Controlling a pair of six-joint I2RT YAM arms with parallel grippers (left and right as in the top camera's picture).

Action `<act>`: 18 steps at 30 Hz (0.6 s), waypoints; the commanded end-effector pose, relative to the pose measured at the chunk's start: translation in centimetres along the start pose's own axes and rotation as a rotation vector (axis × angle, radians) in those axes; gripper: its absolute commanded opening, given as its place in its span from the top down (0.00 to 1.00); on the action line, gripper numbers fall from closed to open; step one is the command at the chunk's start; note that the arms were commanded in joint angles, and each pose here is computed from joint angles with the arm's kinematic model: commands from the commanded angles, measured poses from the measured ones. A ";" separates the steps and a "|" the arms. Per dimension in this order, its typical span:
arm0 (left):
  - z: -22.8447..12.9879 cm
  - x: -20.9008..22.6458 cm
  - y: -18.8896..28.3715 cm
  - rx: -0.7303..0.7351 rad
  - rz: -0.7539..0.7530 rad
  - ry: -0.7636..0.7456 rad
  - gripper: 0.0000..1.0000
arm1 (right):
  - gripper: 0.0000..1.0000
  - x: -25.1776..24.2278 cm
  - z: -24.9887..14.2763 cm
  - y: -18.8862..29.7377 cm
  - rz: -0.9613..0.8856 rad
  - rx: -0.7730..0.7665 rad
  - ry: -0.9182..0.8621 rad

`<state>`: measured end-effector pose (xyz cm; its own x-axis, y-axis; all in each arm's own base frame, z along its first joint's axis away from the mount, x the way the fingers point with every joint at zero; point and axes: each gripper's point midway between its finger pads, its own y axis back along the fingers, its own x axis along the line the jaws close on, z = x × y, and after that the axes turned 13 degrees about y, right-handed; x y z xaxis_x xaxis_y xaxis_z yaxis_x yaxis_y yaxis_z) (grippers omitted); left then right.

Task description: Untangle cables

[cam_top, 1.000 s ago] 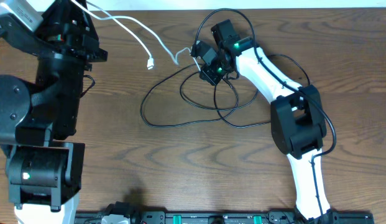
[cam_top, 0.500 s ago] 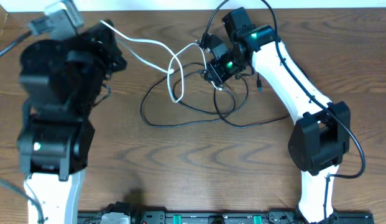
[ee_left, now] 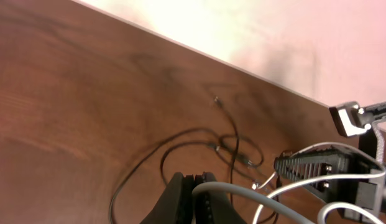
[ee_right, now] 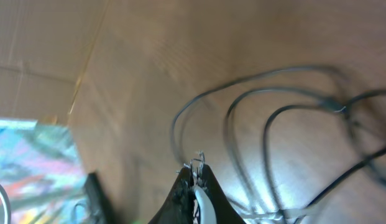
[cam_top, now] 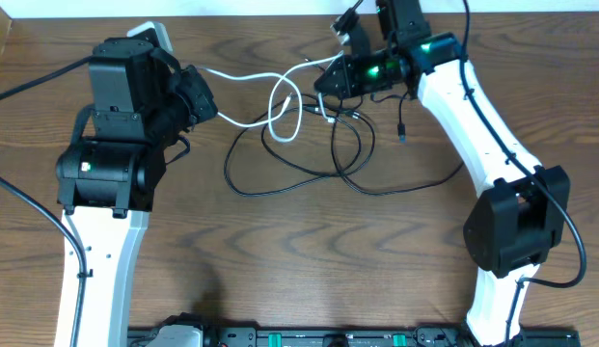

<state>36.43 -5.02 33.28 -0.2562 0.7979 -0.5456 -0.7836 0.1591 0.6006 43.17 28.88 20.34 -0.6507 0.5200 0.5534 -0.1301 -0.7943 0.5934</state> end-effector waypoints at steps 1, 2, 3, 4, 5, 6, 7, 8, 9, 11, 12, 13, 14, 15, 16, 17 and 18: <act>-0.6 0.4 0.0 0.031 0.013 0.010 0.93 | 0.99 1.3 -2.2 -1.5 0.025 0.083 -0.050; -0.9 0.7 -0.2 0.047 0.026 0.011 0.92 | 0.99 -1.0 -3.7 -1.5 -0.131 0.140 -0.071; -1.2 0.9 -0.3 0.058 0.035 0.013 0.93 | 0.99 -2.6 -4.5 -1.2 -0.245 0.175 -0.076; -1.4 1.1 -0.6 0.070 0.045 0.014 0.92 | 0.99 -3.6 -5.3 -1.0 -0.318 0.207 -0.078; -1.5 1.2 -0.7 0.078 0.051 0.012 0.92 | 0.99 -3.5 -5.5 -1.1 -0.315 0.216 -0.080; -1.7 1.4 -0.9 0.084 0.057 0.012 0.93 | 0.99 -2.7 -5.7 -1.3 -0.271 0.224 -0.079; -1.7 1.5 -1.1 0.090 0.061 0.013 0.92 | 0.99 -1.7 -5.7 -1.6 -0.212 0.226 -0.073; -1.8 1.5 -1.2 0.095 0.065 0.014 0.93 | 0.99 -0.6 -5.8 -2.0 -0.150 0.227 -0.069; -1.9 1.6 -1.4 0.100 0.069 0.014 0.92 | 0.99 1.1 -5.9 -2.5 -0.057 0.228 -0.068; -2.0 1.7 -1.6 0.104 0.073 0.015 0.92 | 0.99 3.5 -6.5 -3.4 0.066 0.245 -0.086; -2.0 1.7 -1.7 0.105 0.074 0.015 0.92 | 0.99 3.9 -6.7 -3.6 0.087 0.250 -0.089; -2.0 1.7 -1.7 0.105 0.074 0.015 0.92 | 0.99 4.5 -7.1 -3.9 0.116 0.257 -0.087; -2.0 1.7 -1.7 0.105 0.074 0.015 0.93 | 0.99 4.6 -7.2 -3.9 0.125 0.257 -0.080; -2.0 1.7 -1.6 0.106 0.075 0.015 0.93 | 0.99 4.7 -7.1 -4.0 0.142 0.249 -0.062; -2.1 1.8 -1.6 0.109 0.077 0.015 0.93 | 0.99 4.7 -6.8 -3.9 0.156 0.236 -0.046; -2.2 1.9 -1.6 0.115 0.082 0.016 0.93 | 0.99 5.2 -6.0 -3.6 0.211 0.197 -0.003; -2.3 2.0 -1.6 0.120 0.085 0.017 0.93 | 0.99 5.5 -5.6 -3.5 0.241 0.177 0.015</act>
<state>36.03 -5.06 30.07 -0.3221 0.8041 -0.4996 -0.6972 0.1555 0.6998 36.16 31.98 16.47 -0.6137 0.4714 0.6334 0.1043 -0.7467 0.6569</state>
